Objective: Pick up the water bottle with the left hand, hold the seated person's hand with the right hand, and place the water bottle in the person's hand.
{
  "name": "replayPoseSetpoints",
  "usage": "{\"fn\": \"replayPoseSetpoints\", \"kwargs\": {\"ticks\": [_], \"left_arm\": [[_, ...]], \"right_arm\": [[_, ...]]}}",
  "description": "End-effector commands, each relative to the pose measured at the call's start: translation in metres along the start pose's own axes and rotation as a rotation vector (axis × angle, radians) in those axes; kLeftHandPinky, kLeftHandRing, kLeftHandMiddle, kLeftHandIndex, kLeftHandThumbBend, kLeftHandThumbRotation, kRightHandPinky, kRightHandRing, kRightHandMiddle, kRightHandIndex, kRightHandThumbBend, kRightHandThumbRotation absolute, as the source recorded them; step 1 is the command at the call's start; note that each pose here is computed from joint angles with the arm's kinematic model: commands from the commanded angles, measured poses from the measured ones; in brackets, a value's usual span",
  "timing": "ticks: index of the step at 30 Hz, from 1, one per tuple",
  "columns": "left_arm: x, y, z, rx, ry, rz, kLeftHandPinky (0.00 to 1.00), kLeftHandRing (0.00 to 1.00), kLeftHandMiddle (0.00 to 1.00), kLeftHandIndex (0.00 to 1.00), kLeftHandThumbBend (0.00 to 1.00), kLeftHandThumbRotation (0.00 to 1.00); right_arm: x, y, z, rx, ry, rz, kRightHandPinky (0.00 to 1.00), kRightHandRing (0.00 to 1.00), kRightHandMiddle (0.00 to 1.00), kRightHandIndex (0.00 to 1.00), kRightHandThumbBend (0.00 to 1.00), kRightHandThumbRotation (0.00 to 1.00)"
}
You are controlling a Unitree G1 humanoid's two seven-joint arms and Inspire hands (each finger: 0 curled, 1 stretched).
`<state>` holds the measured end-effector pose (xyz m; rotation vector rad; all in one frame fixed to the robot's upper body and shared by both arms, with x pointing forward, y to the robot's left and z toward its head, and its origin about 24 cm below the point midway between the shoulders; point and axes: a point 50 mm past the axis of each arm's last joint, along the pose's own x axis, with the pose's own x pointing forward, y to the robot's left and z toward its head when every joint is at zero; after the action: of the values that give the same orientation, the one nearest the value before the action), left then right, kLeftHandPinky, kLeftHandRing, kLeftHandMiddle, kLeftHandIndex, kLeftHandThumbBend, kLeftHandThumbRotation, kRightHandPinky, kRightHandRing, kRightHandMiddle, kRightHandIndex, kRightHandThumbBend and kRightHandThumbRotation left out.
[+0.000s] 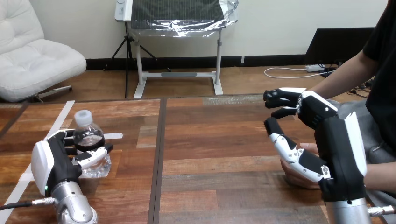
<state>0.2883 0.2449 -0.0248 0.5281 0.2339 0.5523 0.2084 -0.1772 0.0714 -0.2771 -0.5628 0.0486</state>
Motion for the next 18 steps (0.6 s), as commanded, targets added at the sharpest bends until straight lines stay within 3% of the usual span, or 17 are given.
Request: {"fn": "replayPoseSetpoints", "kwargs": {"ticks": [1, 18], "left_arm": [[0.0132, -0.0055, 0.0337, -0.028, -0.082, 0.020, 0.42, 0.47, 0.50, 0.51, 0.78, 0.00], [0.0129, -0.0071, 0.0330, -0.015, -0.082, 0.018, 0.36, 0.42, 0.47, 0.48, 0.77, 0.00]], "right_arm": [[0.0139, -0.0036, 0.0112, 0.004, -0.081, -0.015, 0.55, 0.66, 0.70, 0.63, 0.41, 0.08], [0.0146, -0.0054, 0.0108, -0.004, -0.093, -0.018, 0.53, 0.64, 0.70, 0.64, 0.42, 0.06]]}}
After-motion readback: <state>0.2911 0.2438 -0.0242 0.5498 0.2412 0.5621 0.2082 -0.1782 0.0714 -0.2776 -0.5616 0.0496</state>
